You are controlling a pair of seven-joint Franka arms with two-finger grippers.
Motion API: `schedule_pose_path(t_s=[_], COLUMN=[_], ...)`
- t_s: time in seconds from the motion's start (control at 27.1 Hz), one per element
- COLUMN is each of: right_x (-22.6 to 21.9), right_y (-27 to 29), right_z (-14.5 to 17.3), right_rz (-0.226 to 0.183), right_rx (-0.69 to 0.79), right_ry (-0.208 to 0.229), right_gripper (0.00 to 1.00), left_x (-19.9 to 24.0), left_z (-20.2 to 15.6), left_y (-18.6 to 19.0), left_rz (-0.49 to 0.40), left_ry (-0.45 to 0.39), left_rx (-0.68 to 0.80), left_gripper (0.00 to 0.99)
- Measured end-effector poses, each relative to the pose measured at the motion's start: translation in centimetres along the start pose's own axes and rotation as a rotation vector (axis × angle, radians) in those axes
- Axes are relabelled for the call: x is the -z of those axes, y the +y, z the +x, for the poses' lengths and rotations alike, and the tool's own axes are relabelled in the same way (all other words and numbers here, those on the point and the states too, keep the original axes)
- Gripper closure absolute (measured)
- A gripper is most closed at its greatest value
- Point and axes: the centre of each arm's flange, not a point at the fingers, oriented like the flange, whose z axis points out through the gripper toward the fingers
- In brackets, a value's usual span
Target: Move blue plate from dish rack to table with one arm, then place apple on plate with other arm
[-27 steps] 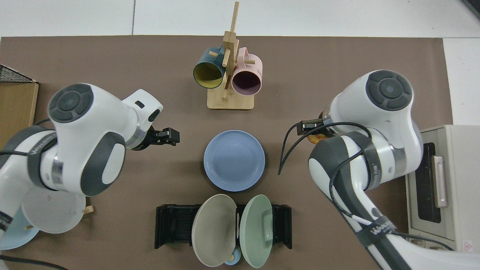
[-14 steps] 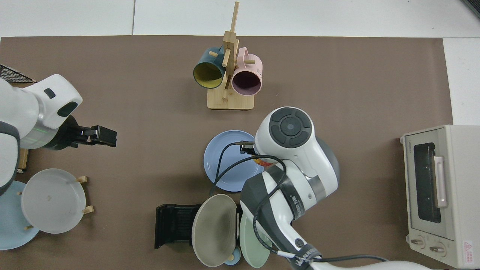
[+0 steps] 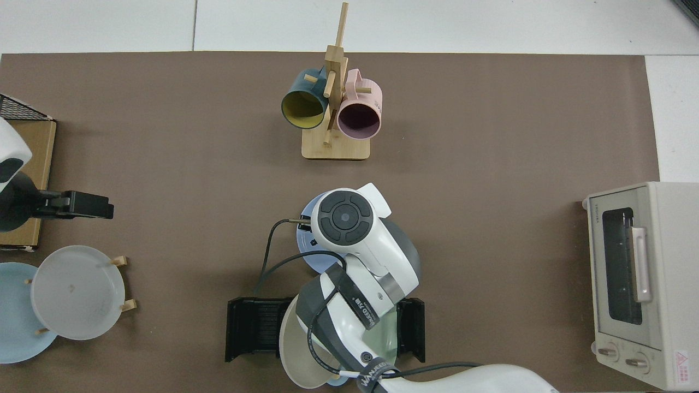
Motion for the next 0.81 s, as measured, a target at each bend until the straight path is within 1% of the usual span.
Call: schedule_pose_path(t_s=[0.15, 0.3, 0.55, 0.66, 0.7, 0.74, 0.81], right_x=[-2.0, -4.0, -3.9, -3.9, -3.9, -3.7, -3.1], right_y=[0.0, 1.0, 1.6, 1.8, 1.9, 1.9, 2.1], right_z=[-0.3, -0.6, -0.9, -0.8, -0.7, -0.4, 0.1], right_rz=[-0.01, -0.031, -0.033, -0.034, -0.033, -0.031, -0.024], right_rx=[-0.003, -0.009, -0.016, -0.026, -0.028, -0.032, -0.041], right_ry=[-0.007, -0.021, -0.023, -0.025, -0.025, -0.023, -0.017], right_gripper=[0.25, 0.25, 0.25, 0.17, 0.12, 0.03, 0.0], left_x=[0.2, 0.1, 0.1, 0.1, 0.0, 0.0, 0.1], left_z=[-0.1, -0.1, -0.1, -0.1, -0.1, -0.1, -0.1], left_y=[1.0, 1.5, 1.9, 2.2, 2.2, 2.2, 1.9], left_rz=[0.002, 0.003, 0.003, 0.004, 0.005, 0.011, 0.036], left_ry=[0.003, 0.002, 0.002, 0.001, 0.001, 0.001, 0.0], left_rx=[-0.017, -0.026, -0.034, -0.039, -0.04, -0.041, -0.044], left_gripper=[0.0, 0.0, 0.0, 0.0, 0.0, 0.0, 0.0])
